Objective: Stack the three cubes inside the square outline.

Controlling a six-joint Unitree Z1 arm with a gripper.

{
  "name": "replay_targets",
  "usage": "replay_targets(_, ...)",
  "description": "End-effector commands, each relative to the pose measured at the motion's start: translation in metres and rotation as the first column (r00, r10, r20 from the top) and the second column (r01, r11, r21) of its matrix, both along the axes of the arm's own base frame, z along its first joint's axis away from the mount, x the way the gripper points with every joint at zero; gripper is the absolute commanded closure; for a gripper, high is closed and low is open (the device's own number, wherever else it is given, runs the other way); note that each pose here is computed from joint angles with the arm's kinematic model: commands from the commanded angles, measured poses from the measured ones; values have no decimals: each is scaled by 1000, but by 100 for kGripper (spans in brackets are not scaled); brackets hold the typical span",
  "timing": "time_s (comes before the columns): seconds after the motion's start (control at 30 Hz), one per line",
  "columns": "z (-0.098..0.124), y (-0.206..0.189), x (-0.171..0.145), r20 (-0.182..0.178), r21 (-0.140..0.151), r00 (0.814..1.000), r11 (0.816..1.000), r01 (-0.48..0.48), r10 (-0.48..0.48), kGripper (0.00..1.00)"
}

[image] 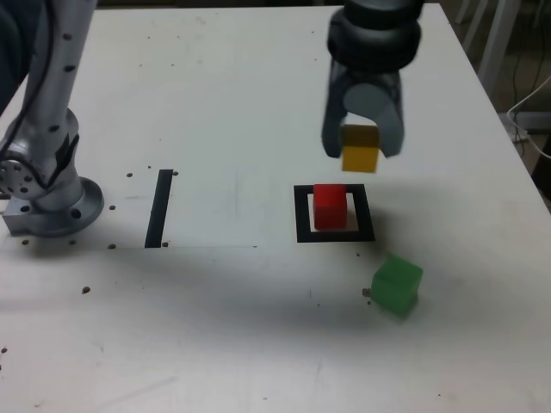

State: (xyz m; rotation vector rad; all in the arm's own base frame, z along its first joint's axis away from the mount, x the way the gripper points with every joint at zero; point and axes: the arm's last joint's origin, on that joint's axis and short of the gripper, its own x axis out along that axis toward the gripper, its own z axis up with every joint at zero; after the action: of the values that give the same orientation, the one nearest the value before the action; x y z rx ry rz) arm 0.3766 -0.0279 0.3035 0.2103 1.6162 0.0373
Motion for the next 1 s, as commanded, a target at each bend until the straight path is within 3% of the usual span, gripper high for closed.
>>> replay_targets(0.0,4,2,-7,4,8,1000,1000,-28,28,83)
replay_targets(0.37,-5,2,-21,-23,3,986,986,-166,166,83)
replay_targets(0.97,-25,-8,-25,-24,-39,988,988,-152,152,83)
